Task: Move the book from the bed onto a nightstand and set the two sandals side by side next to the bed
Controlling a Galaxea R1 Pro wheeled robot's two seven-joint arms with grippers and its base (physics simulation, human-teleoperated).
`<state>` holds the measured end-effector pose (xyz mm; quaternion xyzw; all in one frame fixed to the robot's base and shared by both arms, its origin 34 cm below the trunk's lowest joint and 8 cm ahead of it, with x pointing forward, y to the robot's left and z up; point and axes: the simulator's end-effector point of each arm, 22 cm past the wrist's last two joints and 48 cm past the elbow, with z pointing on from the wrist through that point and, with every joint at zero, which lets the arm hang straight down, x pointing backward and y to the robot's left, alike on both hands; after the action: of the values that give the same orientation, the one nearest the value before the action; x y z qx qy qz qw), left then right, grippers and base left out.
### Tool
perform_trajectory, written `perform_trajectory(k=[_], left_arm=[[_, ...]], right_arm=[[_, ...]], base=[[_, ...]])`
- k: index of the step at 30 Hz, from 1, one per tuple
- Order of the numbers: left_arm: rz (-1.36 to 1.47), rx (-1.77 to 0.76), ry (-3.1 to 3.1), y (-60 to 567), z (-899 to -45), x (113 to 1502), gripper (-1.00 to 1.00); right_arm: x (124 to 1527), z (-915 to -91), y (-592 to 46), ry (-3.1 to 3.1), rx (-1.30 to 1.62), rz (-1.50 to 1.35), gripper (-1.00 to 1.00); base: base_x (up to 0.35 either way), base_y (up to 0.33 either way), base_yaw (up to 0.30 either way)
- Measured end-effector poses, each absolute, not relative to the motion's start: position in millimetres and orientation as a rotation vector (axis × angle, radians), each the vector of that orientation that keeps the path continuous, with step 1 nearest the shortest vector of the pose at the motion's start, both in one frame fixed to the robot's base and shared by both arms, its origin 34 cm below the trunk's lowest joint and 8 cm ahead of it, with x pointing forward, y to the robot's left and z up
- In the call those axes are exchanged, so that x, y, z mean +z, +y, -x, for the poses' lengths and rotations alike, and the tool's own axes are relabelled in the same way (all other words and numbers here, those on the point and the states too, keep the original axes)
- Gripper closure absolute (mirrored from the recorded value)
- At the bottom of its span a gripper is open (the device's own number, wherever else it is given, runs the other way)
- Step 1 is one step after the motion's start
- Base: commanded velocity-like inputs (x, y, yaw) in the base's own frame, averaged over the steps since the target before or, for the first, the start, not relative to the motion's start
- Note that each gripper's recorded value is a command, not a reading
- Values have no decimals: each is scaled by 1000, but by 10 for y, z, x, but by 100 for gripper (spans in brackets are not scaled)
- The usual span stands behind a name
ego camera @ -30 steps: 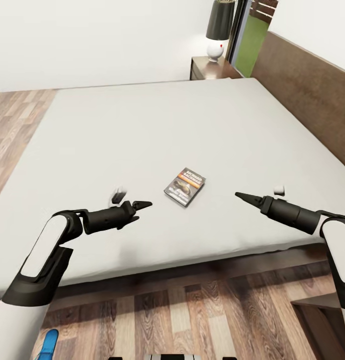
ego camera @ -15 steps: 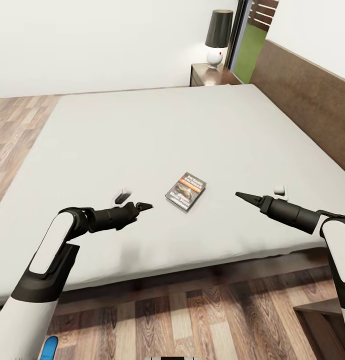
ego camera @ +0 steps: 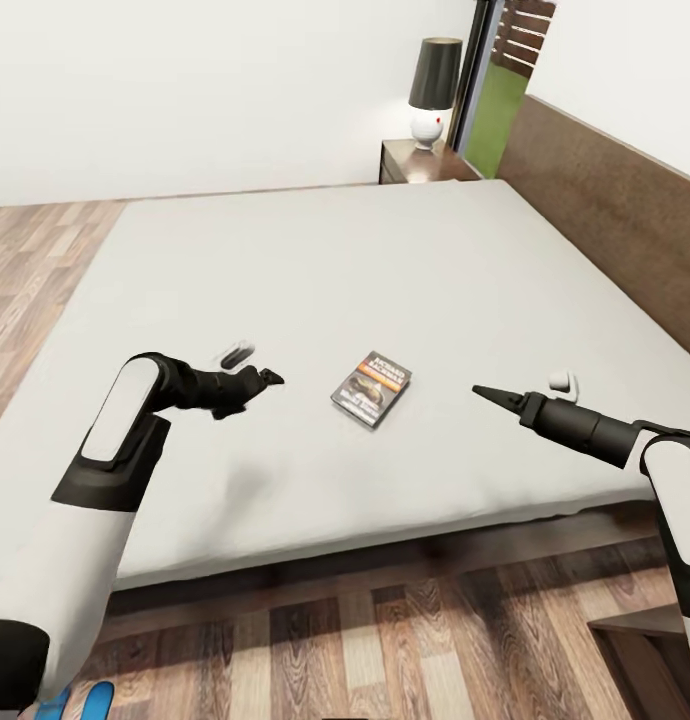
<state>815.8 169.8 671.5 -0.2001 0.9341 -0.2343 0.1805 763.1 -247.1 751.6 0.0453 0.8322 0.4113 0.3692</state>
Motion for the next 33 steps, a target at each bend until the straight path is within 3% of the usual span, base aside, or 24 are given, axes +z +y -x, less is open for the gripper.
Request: perform_trajectory(k=[23,33], left_arm=[[542,-488,2772,1453,-8415,6815,-100],[542,-481,2776,1452,-8365,6843,-100]], right_arm=[[7635,-7660,-2575,2142,967,-119,-100],[7662,-7677,-2650,2154,911,-135,-100]], base=[[2,0,0],[177,-92,-9]])
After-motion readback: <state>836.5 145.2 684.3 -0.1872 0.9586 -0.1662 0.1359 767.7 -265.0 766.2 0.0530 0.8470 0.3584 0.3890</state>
